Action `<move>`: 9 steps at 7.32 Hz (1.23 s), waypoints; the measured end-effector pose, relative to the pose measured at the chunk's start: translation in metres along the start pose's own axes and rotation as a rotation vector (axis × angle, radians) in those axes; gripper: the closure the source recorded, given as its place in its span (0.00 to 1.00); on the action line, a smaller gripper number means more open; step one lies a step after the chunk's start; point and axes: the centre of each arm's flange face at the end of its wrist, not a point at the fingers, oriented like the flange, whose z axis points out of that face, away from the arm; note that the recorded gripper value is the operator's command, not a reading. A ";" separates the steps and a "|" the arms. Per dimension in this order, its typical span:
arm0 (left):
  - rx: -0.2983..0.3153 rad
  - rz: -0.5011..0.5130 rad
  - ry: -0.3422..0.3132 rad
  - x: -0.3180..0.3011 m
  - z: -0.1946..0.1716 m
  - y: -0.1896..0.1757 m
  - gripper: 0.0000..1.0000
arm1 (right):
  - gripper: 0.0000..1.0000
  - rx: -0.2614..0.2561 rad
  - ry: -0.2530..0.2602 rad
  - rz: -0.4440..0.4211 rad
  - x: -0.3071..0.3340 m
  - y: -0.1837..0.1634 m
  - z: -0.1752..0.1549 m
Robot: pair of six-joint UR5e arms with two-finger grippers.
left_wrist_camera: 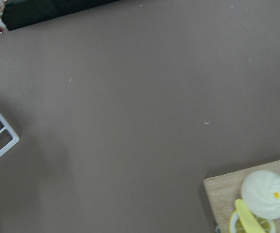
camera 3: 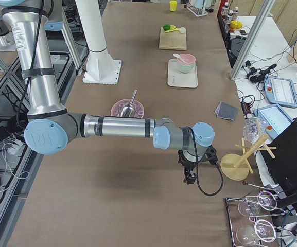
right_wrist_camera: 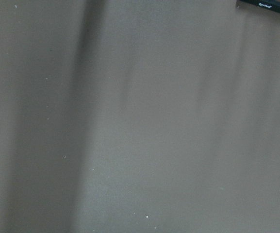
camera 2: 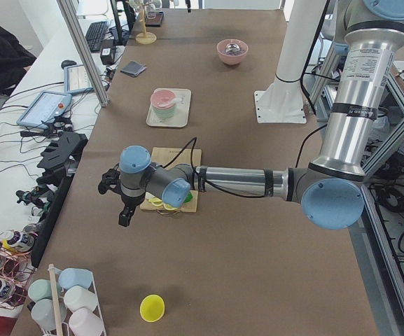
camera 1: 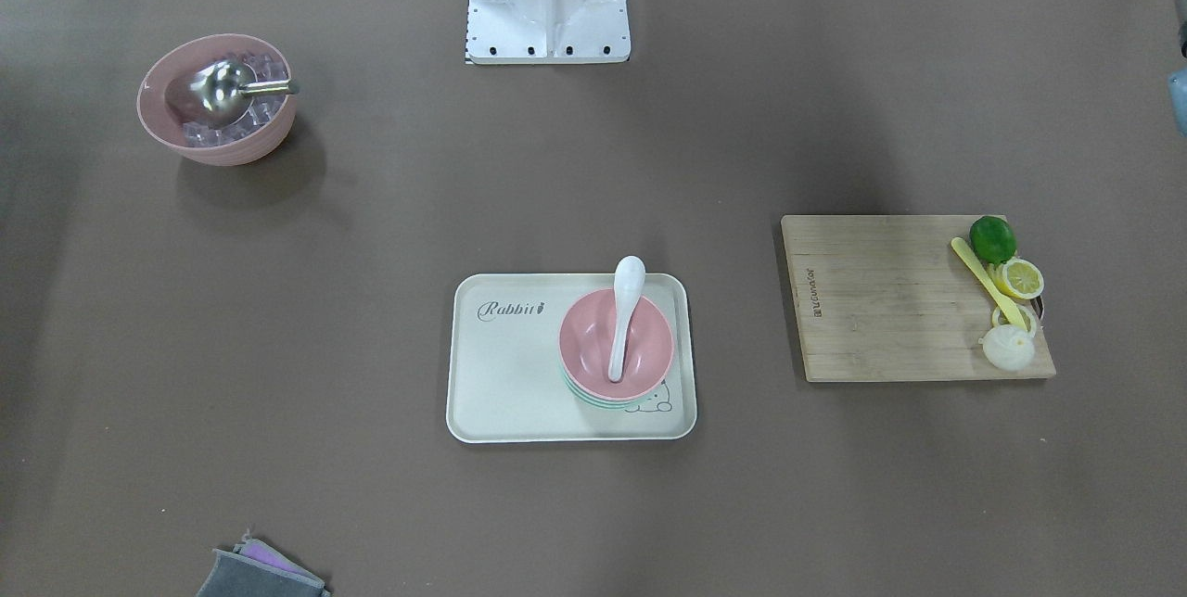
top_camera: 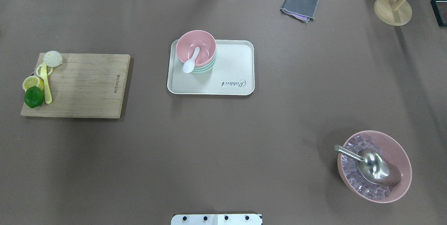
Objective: Stack pink bowl on green and place spoon
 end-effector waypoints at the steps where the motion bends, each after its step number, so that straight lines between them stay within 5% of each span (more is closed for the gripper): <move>1: -0.023 -0.015 0.015 -0.005 0.005 0.012 0.02 | 0.00 0.004 -0.020 0.004 -0.006 -0.002 0.000; 4: -0.068 -0.095 0.108 -0.032 -0.008 0.039 0.02 | 0.00 0.021 -0.073 0.070 -0.021 -0.012 -0.005; 9: -0.149 -0.096 0.096 -0.023 -0.068 0.052 0.02 | 0.00 0.030 -0.111 0.081 -0.028 -0.014 -0.008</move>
